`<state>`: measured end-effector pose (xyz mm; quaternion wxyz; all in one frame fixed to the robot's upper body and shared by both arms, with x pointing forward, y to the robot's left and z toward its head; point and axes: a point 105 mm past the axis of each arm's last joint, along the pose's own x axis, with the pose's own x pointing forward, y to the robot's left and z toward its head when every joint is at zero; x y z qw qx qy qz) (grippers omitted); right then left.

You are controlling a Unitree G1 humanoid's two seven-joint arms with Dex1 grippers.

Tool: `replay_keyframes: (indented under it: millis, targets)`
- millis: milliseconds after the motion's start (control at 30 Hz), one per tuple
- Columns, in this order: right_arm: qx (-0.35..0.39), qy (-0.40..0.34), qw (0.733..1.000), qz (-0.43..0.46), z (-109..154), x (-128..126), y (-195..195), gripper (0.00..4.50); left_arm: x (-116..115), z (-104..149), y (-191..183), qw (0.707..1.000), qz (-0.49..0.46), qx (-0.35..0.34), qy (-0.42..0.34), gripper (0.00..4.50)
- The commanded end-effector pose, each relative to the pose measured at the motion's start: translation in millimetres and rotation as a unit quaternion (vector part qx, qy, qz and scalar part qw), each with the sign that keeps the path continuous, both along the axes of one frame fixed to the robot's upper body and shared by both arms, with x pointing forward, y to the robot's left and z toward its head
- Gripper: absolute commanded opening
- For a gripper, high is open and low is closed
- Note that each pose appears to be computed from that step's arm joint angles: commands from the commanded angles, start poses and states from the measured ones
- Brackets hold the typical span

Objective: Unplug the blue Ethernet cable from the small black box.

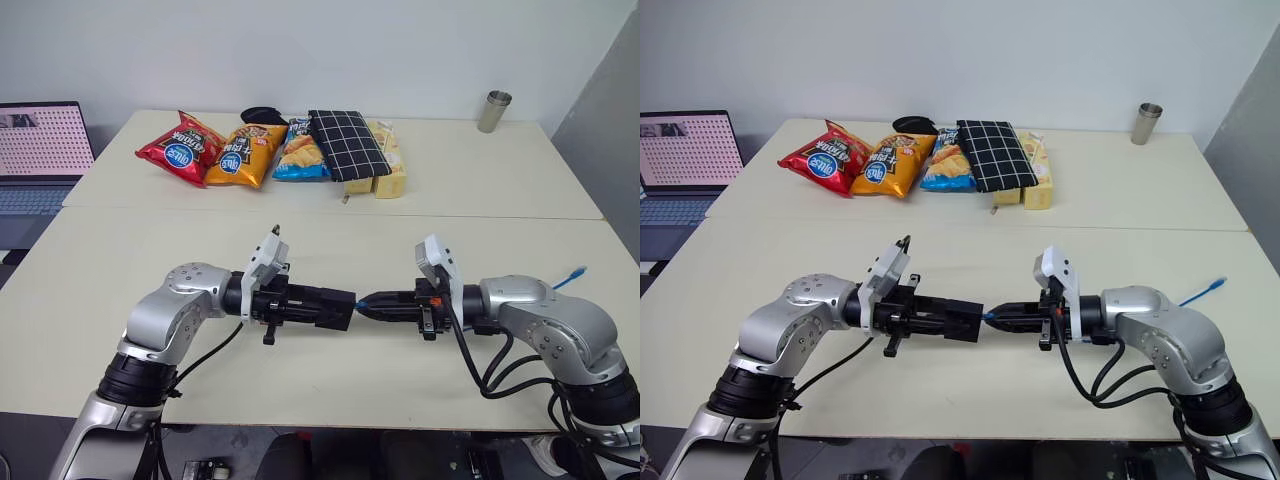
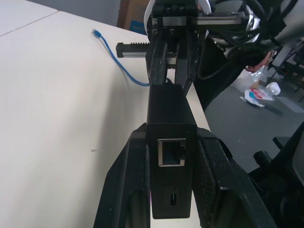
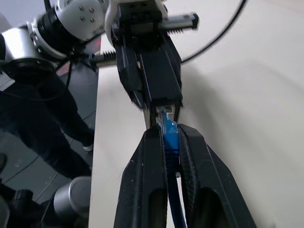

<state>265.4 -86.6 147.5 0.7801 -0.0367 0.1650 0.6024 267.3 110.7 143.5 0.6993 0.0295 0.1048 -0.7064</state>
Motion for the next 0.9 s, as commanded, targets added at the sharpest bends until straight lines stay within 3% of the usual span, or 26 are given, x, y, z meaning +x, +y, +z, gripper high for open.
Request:
replay_keyframes:
  millis: [33, 133, 200, 400, 467, 500, 700, 800, 900]
  targets:
    - [-0.012, -0.019, 0.999, -0.036, 0.0, 9.6, -20.7, 0.08, 1.4, 6.1, 14.4, 1.0, 0.022, 0.001, -0.022, 0.77]
    - [-0.01, -0.038, 0.997, -0.07, -1.8, 20.5, -26.7, 0.08, 5.4, 4.6, 23.5, 0.998, 0.052, 0.003, -0.022, 0.77]
    - [-0.015, -0.077, 0.989, -0.124, -2.4, 41.4, -28.9, 0.08, 8.6, 3.7, 27.1, 0.997, 0.07, 0.005, -0.024, 0.77]
    - [-0.085, -0.206, 0.923, -0.313, -5.3, 119.7, -46.7, 0.08, 17.0, -1.3, 26.1, 0.993, 0.111, 0.006, -0.034, 0.77]
    - [-0.095, -0.227, 0.914, -0.324, -3.4, 129.2, -49.1, 0.79, 21.0, -4.8, 26.3, 0.991, 0.124, 0.014, -0.038, 0.77]
    - [-0.095, -0.235, 0.912, -0.321, -0.4, 130.6, -48.8, 0.87, 24.9, -5.7, 26.7, 0.99, 0.137, 0.016, -0.042, 0.77]
    - [-0.077, -0.261, 0.929, -0.25, 22.3, 110.4, -39.1, 2.36, 61.3, 2.4, 30.1, 0.962, 0.248, -0.006, -0.115, 0.77]
    - [-0.054, -0.255, 0.954, -0.149, 30.5, 76.1, -21.6, 3.09, 90.6, 11.8, 38.8, 0.923, 0.344, -0.03, -0.167, 0.77]
    - [-0.033, -0.244, 0.966, -0.077, 38.8, 45.4, -7.9, 3.09, 113.2, 17.0, 49.6, 0.886, 0.418, -0.058, -0.192, 0.77]
